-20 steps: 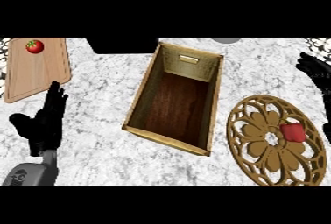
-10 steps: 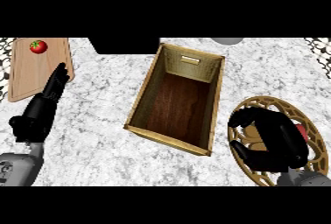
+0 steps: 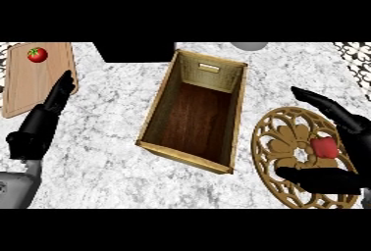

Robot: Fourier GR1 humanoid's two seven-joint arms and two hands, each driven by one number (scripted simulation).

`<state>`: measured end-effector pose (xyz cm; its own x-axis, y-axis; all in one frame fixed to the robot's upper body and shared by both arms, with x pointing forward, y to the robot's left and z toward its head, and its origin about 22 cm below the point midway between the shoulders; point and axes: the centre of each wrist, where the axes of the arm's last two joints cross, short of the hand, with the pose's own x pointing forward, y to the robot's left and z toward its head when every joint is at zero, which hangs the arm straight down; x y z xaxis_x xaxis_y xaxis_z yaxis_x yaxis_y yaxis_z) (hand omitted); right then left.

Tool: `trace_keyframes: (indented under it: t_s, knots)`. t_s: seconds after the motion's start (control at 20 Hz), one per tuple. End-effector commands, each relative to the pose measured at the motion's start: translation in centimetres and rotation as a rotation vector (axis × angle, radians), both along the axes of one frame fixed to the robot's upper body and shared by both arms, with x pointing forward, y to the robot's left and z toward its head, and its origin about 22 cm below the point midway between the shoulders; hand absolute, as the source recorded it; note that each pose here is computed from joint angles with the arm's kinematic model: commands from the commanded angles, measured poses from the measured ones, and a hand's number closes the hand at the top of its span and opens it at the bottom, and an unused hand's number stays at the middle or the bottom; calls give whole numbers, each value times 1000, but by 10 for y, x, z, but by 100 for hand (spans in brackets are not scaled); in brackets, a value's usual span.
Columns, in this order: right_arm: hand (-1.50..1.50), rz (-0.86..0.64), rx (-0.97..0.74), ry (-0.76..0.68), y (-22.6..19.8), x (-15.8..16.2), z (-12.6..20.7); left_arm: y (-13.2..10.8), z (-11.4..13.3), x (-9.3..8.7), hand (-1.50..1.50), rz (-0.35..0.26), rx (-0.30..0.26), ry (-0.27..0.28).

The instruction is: Pick the bell pepper from the placemat and place it in the basket

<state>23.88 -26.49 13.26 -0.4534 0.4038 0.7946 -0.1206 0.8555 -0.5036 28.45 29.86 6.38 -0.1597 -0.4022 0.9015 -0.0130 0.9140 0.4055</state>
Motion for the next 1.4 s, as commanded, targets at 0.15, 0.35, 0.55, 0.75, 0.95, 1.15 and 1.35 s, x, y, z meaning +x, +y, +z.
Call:
trace_keyframes:
  t_s: [0.15, 0.35, 0.55, 0.75, 0.95, 1.15, 1.35]
  knots:
    - [-150, -107, -698, 64, -34, -4, 81, -1, -1, -3, 0, -21, 13, 14]
    - [-150, -2, -956, 240, -40, -6, 106, -2, 6, 0, 0, -20, 4, -12]
    - [-150, 38, -1020, 344, -52, 6, 141, -12, 14, 6, 0, -49, 1, -15]
    - [-150, 62, -1072, 423, -50, 11, 135, -6, -3, 0, 0, -33, -1, -14]
    - [-150, 49, -1066, 466, -52, 27, 139, -15, 21, -7, 0, -50, 16, -16]
    - [-150, 79, -1104, 479, -51, 29, 94, -13, 7, -9, 0, -50, -10, -5]
    - [-150, 83, -1118, 491, -61, 50, 84, -14, 16, 5, 0, -47, -12, -14]
